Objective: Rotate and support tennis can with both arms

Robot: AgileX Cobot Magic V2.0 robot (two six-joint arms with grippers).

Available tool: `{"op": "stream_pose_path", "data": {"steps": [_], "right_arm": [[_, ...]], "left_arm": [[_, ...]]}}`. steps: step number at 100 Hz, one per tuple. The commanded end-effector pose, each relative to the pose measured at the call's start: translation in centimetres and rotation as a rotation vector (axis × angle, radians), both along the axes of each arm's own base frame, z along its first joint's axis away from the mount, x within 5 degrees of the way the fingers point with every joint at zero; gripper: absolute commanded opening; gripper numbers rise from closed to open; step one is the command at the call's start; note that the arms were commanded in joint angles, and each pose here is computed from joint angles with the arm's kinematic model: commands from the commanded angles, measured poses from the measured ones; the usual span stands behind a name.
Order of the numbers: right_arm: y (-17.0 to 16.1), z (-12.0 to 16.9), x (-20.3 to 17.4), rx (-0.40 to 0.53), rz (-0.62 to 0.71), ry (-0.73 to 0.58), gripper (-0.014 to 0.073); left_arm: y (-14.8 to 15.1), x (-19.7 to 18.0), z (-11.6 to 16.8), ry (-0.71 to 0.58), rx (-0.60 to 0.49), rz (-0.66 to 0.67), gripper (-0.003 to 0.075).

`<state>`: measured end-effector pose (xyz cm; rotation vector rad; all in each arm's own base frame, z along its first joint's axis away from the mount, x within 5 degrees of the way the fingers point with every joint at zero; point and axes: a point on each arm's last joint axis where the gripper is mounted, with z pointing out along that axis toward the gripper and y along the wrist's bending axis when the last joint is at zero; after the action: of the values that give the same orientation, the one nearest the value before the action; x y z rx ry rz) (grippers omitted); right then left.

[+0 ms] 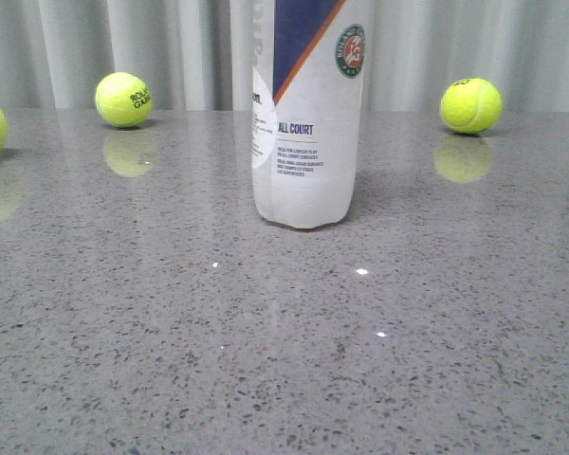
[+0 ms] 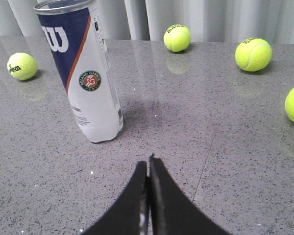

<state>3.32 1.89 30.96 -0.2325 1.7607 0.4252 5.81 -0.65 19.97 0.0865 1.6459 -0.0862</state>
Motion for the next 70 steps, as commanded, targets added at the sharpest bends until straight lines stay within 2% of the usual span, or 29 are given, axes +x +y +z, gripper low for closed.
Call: {"op": "stream_pose_path", "data": {"steps": [1,70], "right_arm": [[-0.06,1.45,0.12,0.037,-0.014,-0.089,-0.0055],[-0.06,1.45,0.12,0.037,-0.014,-0.089,-0.0055]], "left_arm": [[0.19,-0.20,-0.33,-0.116,-0.022,0.027,-0.0021],[0.27,-0.31,-0.51,-0.096,-0.019,0.043,-0.0021]]}}
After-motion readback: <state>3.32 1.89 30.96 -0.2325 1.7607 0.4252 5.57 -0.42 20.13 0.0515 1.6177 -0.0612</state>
